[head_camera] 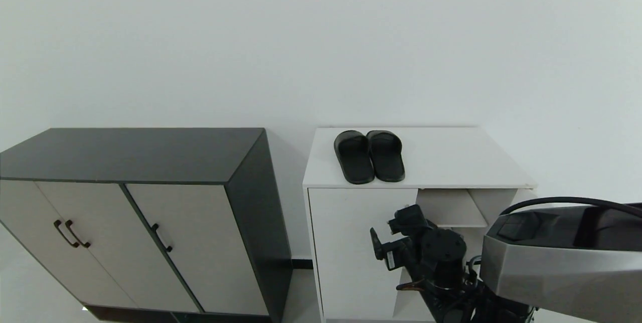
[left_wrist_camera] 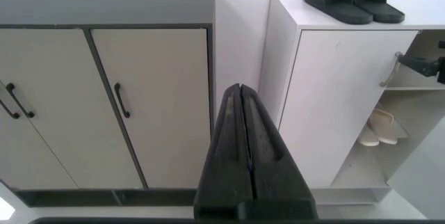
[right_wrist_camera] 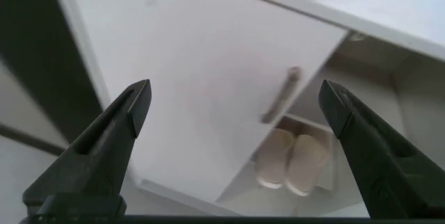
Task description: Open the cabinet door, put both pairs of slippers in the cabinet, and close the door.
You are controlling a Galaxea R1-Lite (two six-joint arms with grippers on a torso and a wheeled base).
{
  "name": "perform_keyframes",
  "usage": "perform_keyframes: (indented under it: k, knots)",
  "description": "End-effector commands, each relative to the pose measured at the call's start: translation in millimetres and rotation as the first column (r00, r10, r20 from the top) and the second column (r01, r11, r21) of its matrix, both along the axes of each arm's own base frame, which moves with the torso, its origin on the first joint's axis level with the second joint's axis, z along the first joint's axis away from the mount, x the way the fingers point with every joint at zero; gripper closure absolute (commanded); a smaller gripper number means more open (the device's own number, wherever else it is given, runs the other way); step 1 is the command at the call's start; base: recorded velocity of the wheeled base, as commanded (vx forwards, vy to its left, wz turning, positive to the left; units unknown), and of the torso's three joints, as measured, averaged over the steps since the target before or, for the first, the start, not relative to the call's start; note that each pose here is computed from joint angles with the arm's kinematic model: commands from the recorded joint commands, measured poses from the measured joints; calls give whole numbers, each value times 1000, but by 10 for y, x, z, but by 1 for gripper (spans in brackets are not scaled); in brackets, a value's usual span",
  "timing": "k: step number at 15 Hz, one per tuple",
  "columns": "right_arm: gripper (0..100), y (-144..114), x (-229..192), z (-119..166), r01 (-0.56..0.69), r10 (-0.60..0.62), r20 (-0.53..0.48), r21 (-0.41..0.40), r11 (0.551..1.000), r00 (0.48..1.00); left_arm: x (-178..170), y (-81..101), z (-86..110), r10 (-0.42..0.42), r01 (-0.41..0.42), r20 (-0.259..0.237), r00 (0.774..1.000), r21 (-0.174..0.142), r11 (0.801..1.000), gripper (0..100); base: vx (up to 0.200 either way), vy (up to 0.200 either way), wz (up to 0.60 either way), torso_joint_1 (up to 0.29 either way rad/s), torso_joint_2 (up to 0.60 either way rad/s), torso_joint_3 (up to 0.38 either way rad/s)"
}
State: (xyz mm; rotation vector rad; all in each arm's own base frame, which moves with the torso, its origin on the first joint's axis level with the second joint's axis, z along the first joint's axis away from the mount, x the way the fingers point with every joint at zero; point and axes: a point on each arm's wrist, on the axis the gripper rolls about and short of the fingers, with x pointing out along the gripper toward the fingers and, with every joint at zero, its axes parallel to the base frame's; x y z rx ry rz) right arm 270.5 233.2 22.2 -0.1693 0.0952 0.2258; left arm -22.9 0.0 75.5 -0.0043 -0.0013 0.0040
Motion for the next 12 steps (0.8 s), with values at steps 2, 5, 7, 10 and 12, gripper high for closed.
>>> perform_keyframes:
  k: [2,5,7,10,12]
  knots:
    - [0,-139,238,383,60,-62,72,28,998,995,1,0,0,1,-1,-1,1000,0,1000,100,0,0,0,0,0,0]
    - [0,-90,140,881,52,-50,-55,44,998,997,1,0,0,1,-1,-1,1000,0,1000,100,0,0,0,0,0,0]
    - [0,4,161,1146,103,-93,-117,83,991,989,1,0,0,-3,3,-1,1000,1,1000,100,0,0,0,0,0,0]
    - [0,221,34,1383,83,-65,-156,110,990,986,1,0,0,-1,1,-1,1000,3,1000,100,0,0,0,0,0,0]
    - [0,294,-22,1390,75,-50,-187,126,989,981,1,-1,0,-3,3,-1,1000,3,1000,100,0,0,0,0,0,0]
